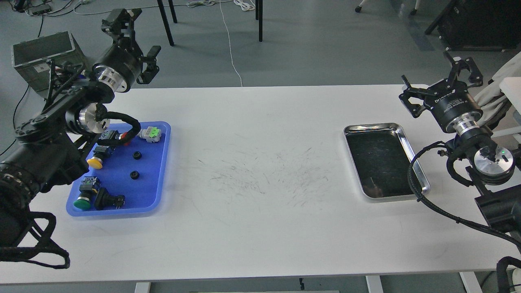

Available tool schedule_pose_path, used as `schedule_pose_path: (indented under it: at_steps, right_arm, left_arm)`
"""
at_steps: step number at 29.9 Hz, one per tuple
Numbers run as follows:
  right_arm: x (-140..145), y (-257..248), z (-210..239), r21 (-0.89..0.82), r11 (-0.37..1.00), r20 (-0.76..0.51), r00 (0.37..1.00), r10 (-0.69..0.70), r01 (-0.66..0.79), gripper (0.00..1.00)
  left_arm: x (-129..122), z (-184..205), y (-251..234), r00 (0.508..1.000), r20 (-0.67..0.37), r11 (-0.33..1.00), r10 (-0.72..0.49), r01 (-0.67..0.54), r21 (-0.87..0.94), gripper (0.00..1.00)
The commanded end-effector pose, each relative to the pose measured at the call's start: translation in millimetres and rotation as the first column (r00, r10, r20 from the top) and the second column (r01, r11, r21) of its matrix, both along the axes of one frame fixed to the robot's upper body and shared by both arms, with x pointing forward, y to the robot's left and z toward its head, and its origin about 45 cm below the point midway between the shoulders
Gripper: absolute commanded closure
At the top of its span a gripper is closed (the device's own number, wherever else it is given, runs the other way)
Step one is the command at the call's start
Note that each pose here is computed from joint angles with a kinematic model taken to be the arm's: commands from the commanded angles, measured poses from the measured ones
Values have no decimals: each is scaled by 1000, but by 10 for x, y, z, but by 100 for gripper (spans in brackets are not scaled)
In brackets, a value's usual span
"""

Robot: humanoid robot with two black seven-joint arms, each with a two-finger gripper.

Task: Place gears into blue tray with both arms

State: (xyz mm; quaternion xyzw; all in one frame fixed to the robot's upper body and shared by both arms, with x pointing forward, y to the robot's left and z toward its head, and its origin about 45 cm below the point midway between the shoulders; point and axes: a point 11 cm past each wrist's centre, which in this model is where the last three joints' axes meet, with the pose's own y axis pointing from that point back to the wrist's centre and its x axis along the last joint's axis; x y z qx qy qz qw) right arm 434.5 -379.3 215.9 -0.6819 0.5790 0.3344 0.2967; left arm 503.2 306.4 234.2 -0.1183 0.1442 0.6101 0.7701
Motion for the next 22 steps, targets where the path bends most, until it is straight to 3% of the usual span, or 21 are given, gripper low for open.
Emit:
schedule_pose_path:
  at_steps: [1, 7, 22]
  right_arm:
    - [35, 43, 26, -2, 1000, 2, 1000, 5, -5, 1]
    - [120, 202, -51, -60, 998, -86, 996, 8, -13, 1]
    - [70, 271, -113, -31, 999, -78, 997, 22, -25, 1]
  left_arm:
    - [-72, -280, 100, 996, -52, 991, 67, -72, -109, 3]
    - [-68, -276, 112, 994, -49, 977, 101, -108, -182, 2]
    - [-37, -201, 168, 991, -44, 964, 124, -131, -231, 2]
